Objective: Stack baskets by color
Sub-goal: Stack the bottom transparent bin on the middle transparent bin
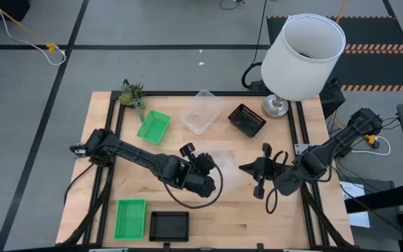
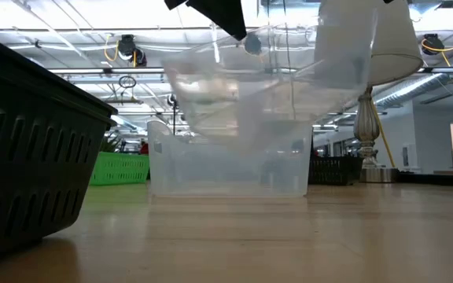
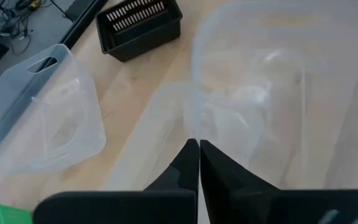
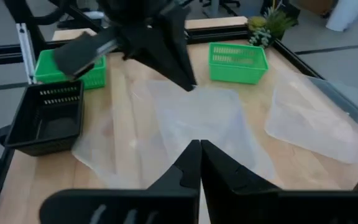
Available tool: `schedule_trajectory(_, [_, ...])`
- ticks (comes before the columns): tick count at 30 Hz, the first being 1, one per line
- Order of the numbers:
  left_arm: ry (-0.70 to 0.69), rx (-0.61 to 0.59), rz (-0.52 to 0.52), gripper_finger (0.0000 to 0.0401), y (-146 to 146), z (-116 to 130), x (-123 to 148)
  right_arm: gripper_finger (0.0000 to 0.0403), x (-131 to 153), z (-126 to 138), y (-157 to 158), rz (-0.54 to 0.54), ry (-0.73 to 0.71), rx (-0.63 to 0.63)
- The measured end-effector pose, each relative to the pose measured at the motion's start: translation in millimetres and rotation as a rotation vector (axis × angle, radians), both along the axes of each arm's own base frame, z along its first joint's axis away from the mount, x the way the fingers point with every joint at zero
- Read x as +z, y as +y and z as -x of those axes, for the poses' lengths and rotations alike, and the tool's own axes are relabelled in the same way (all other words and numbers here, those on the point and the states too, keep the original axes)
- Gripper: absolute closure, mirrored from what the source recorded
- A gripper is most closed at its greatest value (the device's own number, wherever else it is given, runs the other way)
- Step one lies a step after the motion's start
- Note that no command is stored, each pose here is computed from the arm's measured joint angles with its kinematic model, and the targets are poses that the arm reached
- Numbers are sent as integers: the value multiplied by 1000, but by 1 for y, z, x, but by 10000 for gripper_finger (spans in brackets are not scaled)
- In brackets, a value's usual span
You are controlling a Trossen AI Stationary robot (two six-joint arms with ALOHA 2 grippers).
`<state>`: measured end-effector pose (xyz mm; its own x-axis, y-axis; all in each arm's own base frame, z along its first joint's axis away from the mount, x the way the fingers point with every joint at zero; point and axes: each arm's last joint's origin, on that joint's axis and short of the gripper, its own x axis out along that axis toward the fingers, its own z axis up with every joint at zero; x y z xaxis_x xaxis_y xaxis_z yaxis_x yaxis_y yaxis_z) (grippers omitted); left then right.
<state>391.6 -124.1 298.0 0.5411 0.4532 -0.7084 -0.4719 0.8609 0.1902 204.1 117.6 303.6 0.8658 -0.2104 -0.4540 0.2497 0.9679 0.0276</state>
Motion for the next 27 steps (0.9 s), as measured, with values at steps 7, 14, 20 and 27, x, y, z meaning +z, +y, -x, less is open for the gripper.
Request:
schedule_trajectory(7, [32, -63, 7, 398, -4, 2, 0, 371, 0, 2, 4, 12, 8, 41])
schedule_trajectory(14, [77, -225, 13, 400, -4, 11, 17, 335, 11, 18, 9, -56, 2, 194])
schedule_trajectory(20, [64, -303, 24, 400, 10, 23, 42, 326, 20, 37, 17, -63, -21, 310])
schedule_trajectory(27, [24, -354, 92, 401, 40, 34, 69, 326, 23, 48, 21, -42, -23, 371])
